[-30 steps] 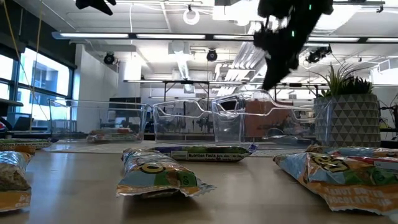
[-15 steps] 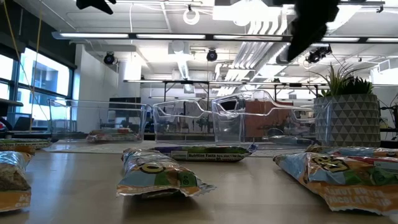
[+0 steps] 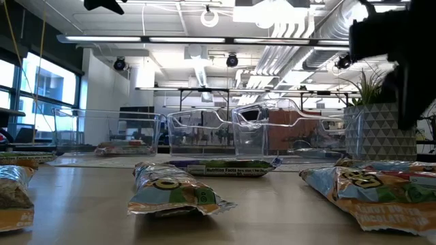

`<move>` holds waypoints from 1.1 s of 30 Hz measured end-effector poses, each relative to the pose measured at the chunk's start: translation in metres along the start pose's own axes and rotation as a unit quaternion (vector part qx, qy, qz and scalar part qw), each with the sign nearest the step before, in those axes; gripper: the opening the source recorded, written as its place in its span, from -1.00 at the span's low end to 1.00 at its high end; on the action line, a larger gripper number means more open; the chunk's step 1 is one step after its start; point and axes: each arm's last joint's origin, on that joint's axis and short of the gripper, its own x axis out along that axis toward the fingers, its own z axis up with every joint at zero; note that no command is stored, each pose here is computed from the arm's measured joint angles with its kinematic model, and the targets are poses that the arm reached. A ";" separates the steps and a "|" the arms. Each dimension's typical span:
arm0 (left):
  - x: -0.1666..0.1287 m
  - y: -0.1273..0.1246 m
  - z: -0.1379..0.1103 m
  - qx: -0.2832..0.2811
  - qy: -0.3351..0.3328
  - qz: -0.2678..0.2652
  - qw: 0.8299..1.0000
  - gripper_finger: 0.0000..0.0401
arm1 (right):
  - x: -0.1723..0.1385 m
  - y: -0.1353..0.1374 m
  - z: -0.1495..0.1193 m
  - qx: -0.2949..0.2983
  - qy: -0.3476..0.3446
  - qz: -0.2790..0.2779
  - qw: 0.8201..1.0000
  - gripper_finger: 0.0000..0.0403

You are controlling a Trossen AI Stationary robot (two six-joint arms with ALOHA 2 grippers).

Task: Pick and place Granola Bars by type
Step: Put the orange granola bar into the middle transparent bin

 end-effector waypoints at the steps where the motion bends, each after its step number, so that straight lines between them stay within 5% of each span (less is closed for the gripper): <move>1: 0.000 0.000 0.000 -0.002 0.000 0.000 1.000 -0.03 | 0.004 -0.002 -0.003 0.002 0.005 0.006 1.000 -0.33; 15: 0.000 0.000 0.001 -0.013 -0.005 0.001 1.000 -0.03 | 0.010 -0.014 -0.004 -0.125 -0.030 -0.043 0.991 -0.33; 33: 0.000 0.000 0.001 -0.021 -0.005 0.005 1.000 -0.03 | 0.010 -0.007 0.002 -0.125 -0.076 -0.022 0.989 -0.42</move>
